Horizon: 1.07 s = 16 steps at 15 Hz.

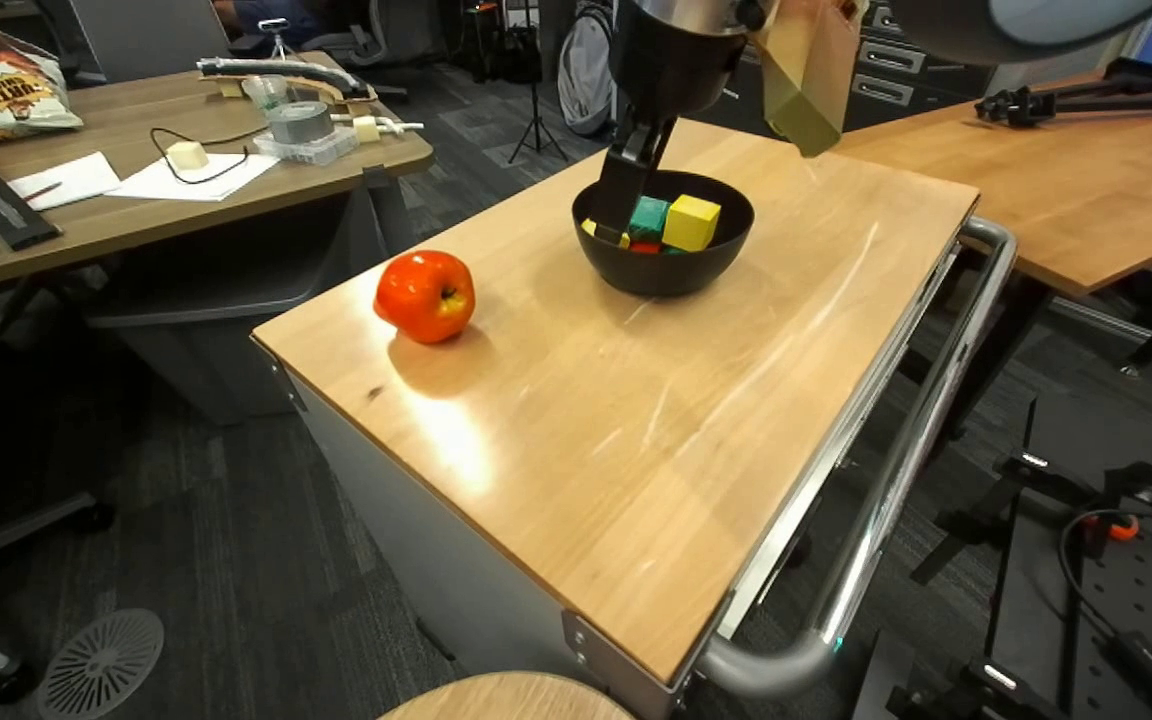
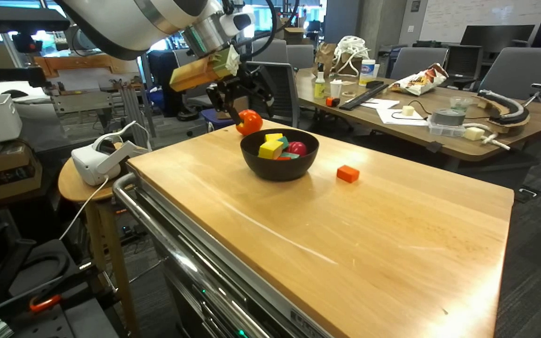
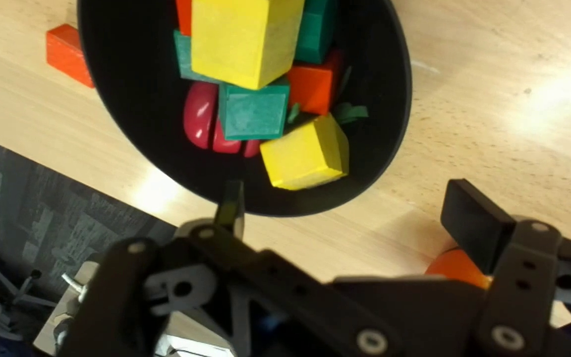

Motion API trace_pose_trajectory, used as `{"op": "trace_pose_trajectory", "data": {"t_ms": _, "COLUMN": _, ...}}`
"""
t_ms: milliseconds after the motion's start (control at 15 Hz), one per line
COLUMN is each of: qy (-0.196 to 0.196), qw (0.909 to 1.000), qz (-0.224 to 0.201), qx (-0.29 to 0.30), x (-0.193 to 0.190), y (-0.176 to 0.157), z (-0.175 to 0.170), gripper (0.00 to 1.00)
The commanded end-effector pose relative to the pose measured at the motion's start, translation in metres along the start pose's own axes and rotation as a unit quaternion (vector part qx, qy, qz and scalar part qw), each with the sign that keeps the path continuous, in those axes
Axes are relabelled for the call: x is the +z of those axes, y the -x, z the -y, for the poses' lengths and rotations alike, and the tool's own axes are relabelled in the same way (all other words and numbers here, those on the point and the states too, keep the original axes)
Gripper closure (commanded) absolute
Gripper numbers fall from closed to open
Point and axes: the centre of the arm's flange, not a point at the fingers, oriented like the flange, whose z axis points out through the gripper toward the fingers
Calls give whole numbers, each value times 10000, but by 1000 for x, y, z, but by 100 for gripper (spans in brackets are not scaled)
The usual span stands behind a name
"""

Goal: Put the objects that are near the edge away from you in the bowl except the apple which you must move to the left, then put the rest of the blocks one at a time in the bowl, then move the apple to the right

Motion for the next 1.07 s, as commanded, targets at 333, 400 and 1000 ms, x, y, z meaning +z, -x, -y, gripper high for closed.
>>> {"op": "trace_pose_trajectory", "data": {"t_ms": 333, "qy": 12, "qw": 9747, "qz": 272, "qx": 2218, "x": -22, "y": -20, "z": -188, "gripper": 0}}
{"op": "trace_pose_trajectory", "data": {"t_ms": 400, "qy": -77, "qw": 9669, "qz": 366, "qx": 2522, "x": -15, "y": -10, "z": -209, "gripper": 0}}
{"op": "trace_pose_trajectory", "data": {"t_ms": 1000, "qy": -475, "qw": 9425, "qz": 476, "qx": 3273, "x": 6, "y": 19, "z": -232, "gripper": 0}}
